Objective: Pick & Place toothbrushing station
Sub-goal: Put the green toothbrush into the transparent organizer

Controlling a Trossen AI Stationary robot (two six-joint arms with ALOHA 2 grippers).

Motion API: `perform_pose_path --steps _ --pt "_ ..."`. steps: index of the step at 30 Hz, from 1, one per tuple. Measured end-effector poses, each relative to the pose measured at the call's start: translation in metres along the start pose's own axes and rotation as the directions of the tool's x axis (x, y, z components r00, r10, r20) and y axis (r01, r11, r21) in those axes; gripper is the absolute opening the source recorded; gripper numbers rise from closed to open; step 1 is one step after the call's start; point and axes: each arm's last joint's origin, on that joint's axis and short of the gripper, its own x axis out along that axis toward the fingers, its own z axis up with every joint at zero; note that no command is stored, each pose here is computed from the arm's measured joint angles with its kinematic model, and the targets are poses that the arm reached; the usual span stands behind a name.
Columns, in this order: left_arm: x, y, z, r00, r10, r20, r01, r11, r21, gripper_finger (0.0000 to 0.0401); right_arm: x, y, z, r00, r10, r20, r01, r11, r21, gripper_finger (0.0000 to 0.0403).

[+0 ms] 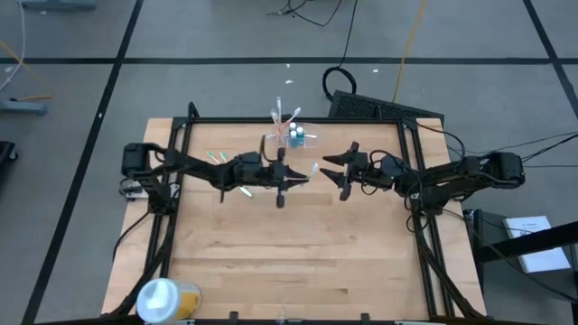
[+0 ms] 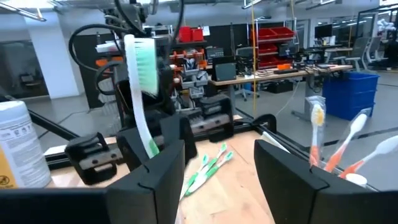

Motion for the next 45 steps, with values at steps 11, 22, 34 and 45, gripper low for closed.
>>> perform_pose_path --steps 11,22,34,45 --pt "0.022 0.018 -0.006 0.999 0.028 -0.046 -0.027 1.0 0.008 0.0027 -0.001 0.007 0.004 0.992 0.121 0.035 -0.121 0.992 0.02 0.0187" --pt "0.023 0.013 -0.004 0.999 -0.032 -0.02 0.032 0.999 -0.013 0.0029 -0.001 0.006 0.004 0.993 0.114 0.035 -0.114 0.993 0.004 0.0175" --pt "0.031 0.016 0.006 0.998 -0.038 -0.047 0.038 0.999 -0.014 0.003 -0.001 0.006 0.004 0.992 0.116 0.042 -0.116 0.993 0.002 0.0145" --pt "0.031 0.015 0.004 0.997 -0.041 -0.06 0.04 0.999 -0.014 0.003 -0.001 0.007 0.006 0.991 0.121 0.063 -0.122 0.993 0.001 0.008"
